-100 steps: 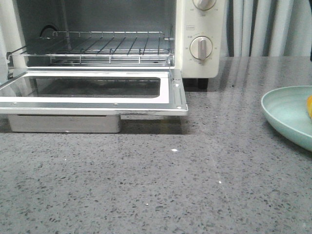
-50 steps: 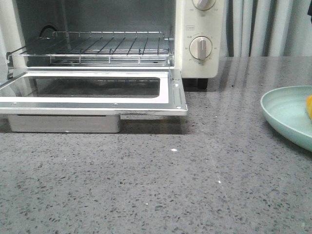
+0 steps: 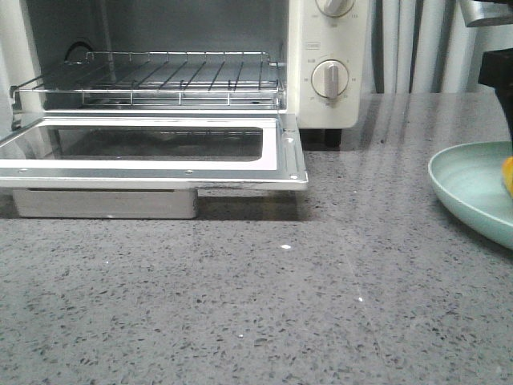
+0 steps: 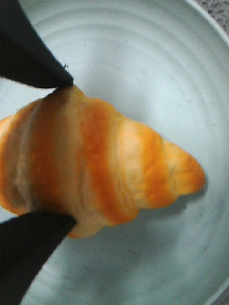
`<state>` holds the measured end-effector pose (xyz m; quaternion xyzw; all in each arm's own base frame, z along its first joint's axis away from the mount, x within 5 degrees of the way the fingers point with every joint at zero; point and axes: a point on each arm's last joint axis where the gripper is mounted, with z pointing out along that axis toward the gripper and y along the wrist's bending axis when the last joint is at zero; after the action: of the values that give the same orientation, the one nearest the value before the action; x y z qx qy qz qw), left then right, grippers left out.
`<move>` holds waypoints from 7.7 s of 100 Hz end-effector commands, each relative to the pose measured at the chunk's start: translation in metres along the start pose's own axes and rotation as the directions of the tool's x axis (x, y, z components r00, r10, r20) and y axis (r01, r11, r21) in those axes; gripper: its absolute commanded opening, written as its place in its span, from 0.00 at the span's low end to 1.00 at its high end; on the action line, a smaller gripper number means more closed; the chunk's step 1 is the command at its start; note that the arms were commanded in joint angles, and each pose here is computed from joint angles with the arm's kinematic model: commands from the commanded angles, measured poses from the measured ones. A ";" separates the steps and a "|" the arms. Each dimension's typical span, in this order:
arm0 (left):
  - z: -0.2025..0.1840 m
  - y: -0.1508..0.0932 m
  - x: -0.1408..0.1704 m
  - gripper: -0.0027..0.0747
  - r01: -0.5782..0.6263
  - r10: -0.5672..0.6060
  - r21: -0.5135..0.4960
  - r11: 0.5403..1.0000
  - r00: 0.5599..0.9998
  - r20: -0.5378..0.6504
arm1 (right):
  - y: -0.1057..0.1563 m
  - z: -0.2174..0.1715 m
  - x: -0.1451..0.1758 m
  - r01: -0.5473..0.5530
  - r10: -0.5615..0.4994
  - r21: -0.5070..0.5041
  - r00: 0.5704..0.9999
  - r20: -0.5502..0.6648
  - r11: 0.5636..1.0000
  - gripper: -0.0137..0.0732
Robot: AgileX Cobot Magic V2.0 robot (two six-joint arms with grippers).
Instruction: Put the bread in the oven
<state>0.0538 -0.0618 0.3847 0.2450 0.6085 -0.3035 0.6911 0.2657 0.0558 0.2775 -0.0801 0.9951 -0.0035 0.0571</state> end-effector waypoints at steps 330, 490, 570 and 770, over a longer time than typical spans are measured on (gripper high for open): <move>0.000 -0.006 -0.011 0.01 0.053 -0.055 0.064 0.997 0.998 0.031 | 0.224 -0.112 -0.116 0.719 -0.786 0.398 0.335 0.519 0.570 0.07; 0.000 -0.008 -0.009 0.01 0.038 -0.039 0.084 0.996 0.999 0.013 | 0.225 -0.134 -0.122 0.631 -0.727 0.444 0.299 0.618 0.637 0.65; -0.046 -0.003 -0.031 0.01 -0.142 0.206 -0.265 0.954 0.951 0.230 | 0.175 -0.233 -0.059 0.456 -0.589 0.413 0.363 0.722 0.788 0.08; -0.038 0.060 0.036 0.01 -0.257 0.211 -0.740 0.622 0.965 -0.158 | -0.097 -0.137 0.277 -0.324 -0.262 0.343 0.268 0.927 0.882 0.10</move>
<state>0.0708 -0.0018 0.3388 0.0475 0.6610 0.0734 0.7453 -0.0028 -0.0872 0.3754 -0.0318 0.7644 -0.1827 0.6175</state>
